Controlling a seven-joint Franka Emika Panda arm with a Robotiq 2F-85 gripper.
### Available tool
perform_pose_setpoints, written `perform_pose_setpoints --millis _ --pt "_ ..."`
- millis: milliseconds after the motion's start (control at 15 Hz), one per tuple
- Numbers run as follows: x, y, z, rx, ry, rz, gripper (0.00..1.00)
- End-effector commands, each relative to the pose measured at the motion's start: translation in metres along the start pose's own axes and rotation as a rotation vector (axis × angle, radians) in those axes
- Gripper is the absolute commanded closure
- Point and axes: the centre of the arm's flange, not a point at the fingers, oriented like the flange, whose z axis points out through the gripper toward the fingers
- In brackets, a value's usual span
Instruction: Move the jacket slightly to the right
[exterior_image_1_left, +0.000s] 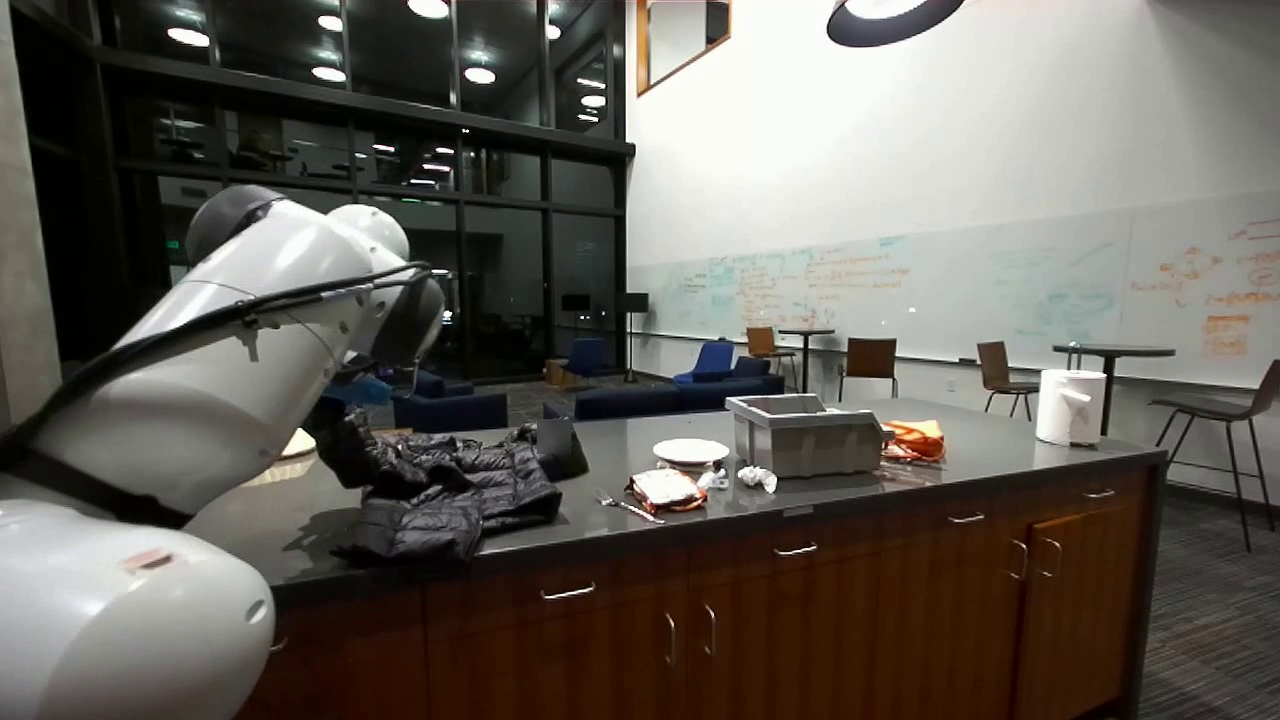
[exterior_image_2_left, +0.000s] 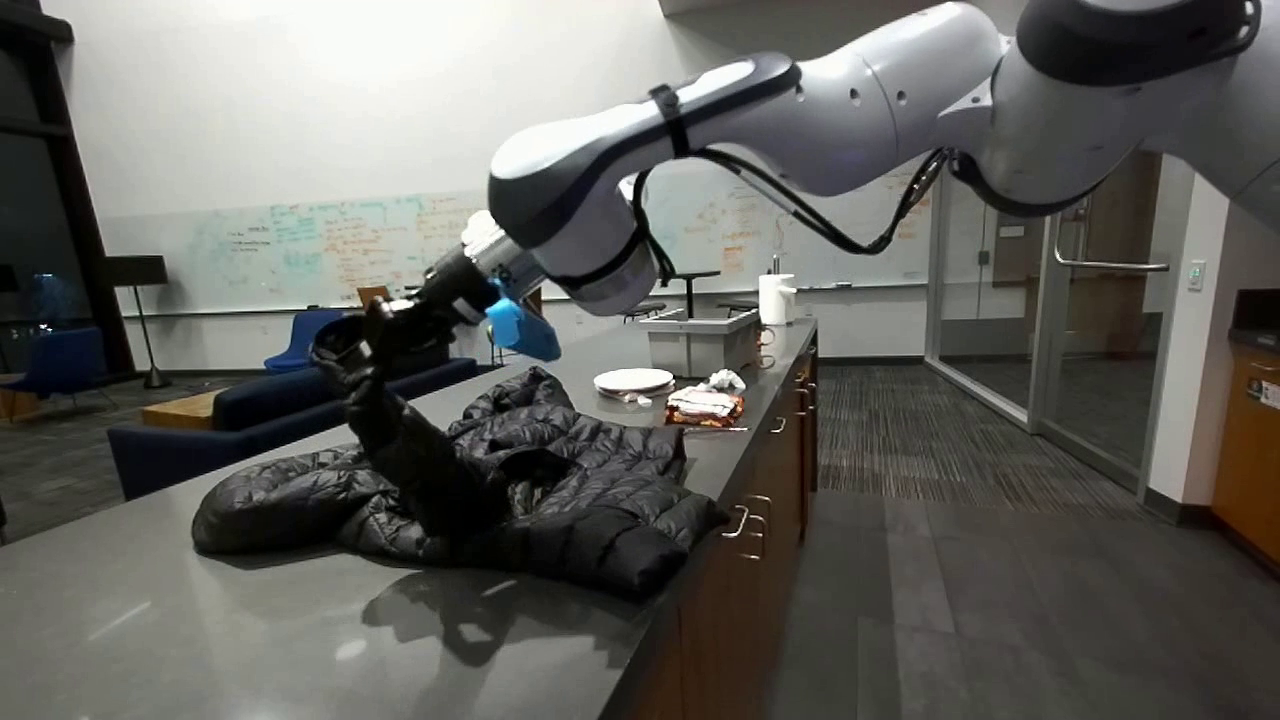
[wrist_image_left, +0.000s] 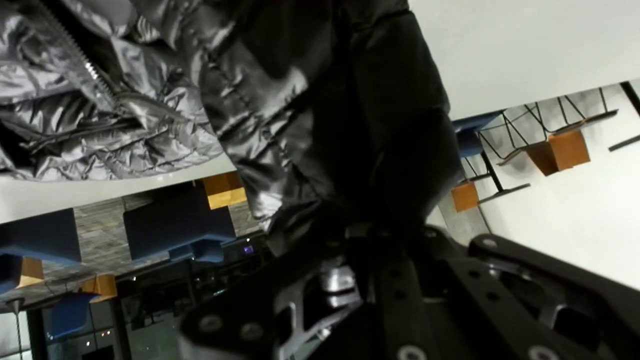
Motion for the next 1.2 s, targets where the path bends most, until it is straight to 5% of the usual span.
perform_pose_setpoints --millis 0,400,1133 --pt "0.013 0.037 -0.071 0.059 0.091 0.019 0.99" --pt "0.019 0.111 -0.157 0.121 0.174 0.113 0.99" --pt "-0.047 0.221 -0.196 0.057 0.143 0.334 0.99"
